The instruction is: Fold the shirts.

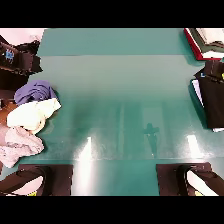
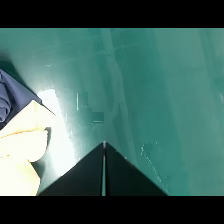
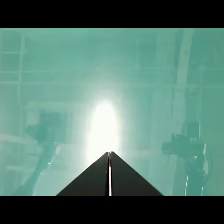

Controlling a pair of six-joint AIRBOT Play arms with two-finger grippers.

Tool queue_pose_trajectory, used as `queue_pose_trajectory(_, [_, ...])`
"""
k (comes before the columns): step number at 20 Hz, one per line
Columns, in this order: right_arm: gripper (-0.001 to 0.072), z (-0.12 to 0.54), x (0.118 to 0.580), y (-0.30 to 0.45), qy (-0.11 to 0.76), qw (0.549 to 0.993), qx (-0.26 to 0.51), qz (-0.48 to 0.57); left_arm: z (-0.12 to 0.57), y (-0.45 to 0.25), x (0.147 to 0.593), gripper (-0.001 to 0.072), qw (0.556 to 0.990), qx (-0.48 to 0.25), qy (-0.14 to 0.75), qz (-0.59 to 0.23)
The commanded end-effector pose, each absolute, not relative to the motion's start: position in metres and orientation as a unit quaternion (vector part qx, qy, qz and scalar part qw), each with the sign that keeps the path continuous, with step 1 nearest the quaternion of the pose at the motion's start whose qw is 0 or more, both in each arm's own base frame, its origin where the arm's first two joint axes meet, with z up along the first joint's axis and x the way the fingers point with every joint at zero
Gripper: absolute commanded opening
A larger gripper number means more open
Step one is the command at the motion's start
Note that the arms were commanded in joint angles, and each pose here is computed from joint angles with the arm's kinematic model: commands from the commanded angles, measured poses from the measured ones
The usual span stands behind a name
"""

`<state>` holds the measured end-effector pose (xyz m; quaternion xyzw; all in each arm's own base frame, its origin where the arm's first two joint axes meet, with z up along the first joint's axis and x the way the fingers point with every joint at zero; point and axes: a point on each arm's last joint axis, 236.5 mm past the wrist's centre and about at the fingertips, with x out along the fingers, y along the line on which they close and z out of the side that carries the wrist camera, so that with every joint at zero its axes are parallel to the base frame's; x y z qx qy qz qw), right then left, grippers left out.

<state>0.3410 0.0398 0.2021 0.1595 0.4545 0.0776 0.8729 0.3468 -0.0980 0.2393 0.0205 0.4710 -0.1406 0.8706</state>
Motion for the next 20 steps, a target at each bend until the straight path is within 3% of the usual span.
queue_pose_trajectory(1, [0.0021, 0.204, 0.343, 0.043, 0.450, 0.875, 0.158, 0.082, 0.239, -0.098, 0.347, 0.0028, 0.871, 0.020, 0.471, -0.140])
queue_pose_trajectory(10, [0.0021, 0.204, 0.343, 0.043, 0.448, 0.876, 0.158, 0.082, 0.241, -0.098, 0.349, 0.0028, 0.873, 0.020, 0.466, -0.140])
queue_pose_trajectory(15, [0.0021, 0.204, 0.343, 0.043, 0.448, 0.876, 0.158, 0.082, 0.259, -0.097, 0.378, 0.0030, 0.904, 0.032, 0.403, -0.136])
queue_pose_trajectory(16, [0.0021, 0.204, 0.343, 0.043, 0.449, 0.876, 0.158, 0.082, 0.259, -0.086, 0.391, 0.0263, 0.913, 0.056, 0.387, -0.116])
queue_pose_trajectory(17, [0.0021, 0.204, 0.343, 0.043, 0.449, 0.876, 0.158, 0.082, 0.253, -0.070, 0.402, 0.0543, 0.916, 0.074, 0.384, -0.085])
queue_pose_trajectory(20, [0.0021, 0.204, 0.343, 0.043, 0.449, 0.876, 0.158, 0.082, 0.197, -0.008, 0.422, 0.0555, 0.892, 0.118, 0.435, 0.041])
